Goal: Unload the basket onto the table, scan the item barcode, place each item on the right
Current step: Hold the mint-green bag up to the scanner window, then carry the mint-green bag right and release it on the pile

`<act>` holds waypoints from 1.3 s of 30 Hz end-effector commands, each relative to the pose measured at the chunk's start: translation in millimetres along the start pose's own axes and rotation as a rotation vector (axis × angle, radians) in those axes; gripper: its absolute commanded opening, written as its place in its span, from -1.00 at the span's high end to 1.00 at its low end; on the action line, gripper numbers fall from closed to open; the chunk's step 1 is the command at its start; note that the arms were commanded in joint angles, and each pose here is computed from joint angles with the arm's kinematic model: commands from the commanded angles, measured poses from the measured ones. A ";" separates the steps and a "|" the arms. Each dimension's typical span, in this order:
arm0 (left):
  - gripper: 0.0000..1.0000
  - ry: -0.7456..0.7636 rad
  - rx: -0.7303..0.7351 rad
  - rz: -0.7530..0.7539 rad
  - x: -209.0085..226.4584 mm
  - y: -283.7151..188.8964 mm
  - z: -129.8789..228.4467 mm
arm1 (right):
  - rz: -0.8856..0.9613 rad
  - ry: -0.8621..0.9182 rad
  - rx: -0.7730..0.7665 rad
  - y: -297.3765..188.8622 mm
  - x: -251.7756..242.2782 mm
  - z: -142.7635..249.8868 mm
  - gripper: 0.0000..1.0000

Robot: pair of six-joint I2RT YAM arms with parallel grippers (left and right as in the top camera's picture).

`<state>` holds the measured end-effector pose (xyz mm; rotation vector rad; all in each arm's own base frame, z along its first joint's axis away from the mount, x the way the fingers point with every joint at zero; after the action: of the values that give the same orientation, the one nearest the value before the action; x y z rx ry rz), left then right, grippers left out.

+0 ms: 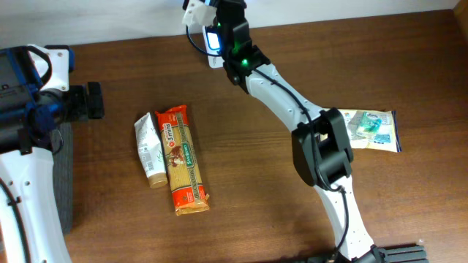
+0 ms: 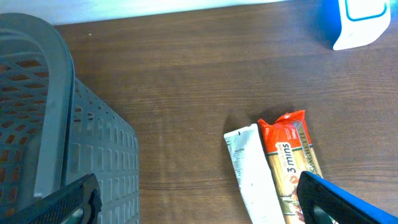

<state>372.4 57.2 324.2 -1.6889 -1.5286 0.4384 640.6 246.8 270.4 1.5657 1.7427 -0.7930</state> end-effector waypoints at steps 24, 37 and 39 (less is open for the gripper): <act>-0.98 0.012 -0.015 0.001 -0.2 -4.6 -1.5 | -0.100 -0.141 0.034 -3.3 44.9 3.8 0.92; -0.98 0.011 -0.012 0.003 -0.5 -4.6 -0.9 | -0.476 0.912 0.113 -140.3 -60.1 -103.8 0.92; -0.98 0.011 -0.013 0.003 -0.5 -4.6 -1.0 | -0.513 0.952 0.265 -176.2 -72.0 -86.1 0.92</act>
<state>372.0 56.8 323.8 -1.6906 -1.5256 0.4412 497.4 271.1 358.1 1.6726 2.6806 -0.6679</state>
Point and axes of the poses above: each gripper's point midway between its finger pads, its own y axis out along the fingers, its own x axis along the line the jaws close on, z = x × y, the point moved 2 cm from there along -y, back along the fingers, and after that the axes turned 14 degrees about y, right-handed, at the moved point
